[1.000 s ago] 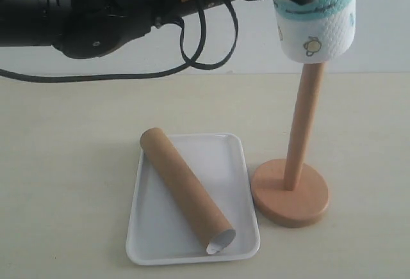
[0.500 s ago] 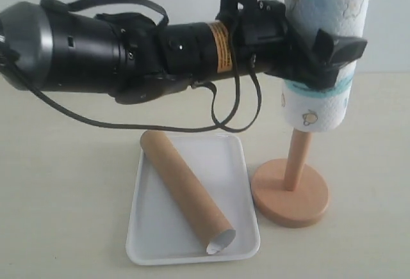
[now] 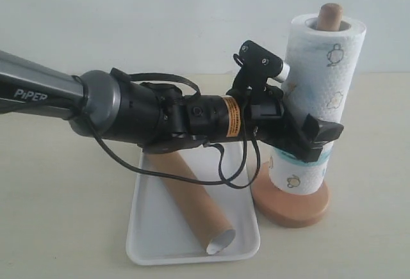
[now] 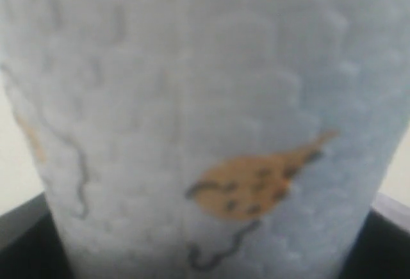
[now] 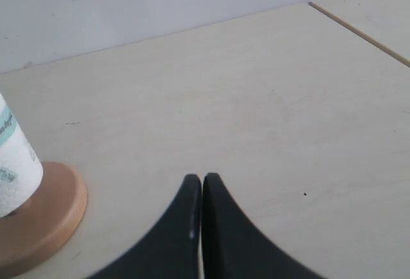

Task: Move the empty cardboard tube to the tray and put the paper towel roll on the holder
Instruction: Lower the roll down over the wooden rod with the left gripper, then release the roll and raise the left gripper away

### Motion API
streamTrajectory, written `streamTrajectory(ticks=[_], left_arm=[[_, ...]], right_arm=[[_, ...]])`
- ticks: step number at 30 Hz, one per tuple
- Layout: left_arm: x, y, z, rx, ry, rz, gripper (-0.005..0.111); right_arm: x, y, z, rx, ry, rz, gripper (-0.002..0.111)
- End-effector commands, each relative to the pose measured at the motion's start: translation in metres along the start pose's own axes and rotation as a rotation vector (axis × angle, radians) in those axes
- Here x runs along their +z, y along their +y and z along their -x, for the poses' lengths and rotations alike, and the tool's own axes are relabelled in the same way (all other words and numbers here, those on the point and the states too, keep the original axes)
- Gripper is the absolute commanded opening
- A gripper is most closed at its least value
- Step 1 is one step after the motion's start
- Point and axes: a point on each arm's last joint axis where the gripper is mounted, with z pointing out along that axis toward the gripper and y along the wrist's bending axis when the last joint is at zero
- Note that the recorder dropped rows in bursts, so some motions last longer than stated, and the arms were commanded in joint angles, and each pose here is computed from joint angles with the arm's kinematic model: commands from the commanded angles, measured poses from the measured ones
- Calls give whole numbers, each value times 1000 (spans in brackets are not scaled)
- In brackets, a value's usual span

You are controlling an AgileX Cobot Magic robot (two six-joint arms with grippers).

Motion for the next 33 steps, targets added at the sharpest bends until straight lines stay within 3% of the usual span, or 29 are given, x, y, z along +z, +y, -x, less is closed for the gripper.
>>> streamTrajectory(ticks=[1,5,14,17,22,23,25,33], left_arm=[[5,-6,-3,5,-37,-46,4],[10,-4,-17,11,-12,-45,4],[10,-3,-18,6,-6,-38,6],[10,-3,-18,5,-6,-38,19],[10,-3,-18,5,-6,-38,59],[10,-2,-19,-62,11,-29,70],[10,-2,-20,-73,24,-28,80],[10,0,-24,-76,69,-1,81]], right_arm=[[0,0,1,-1,-10,3,0],[0,0,1,-1,-10,3,0],[0,0,1,-1,-10,3,0],[0,0,1,-1,-10,3,0],[0,0,1,-1,-10,3,0],[0,0,1,-1,-10,3,0],[0,0,1,-1,-10,3,0],[0,0,1,-1,-10,3,0]])
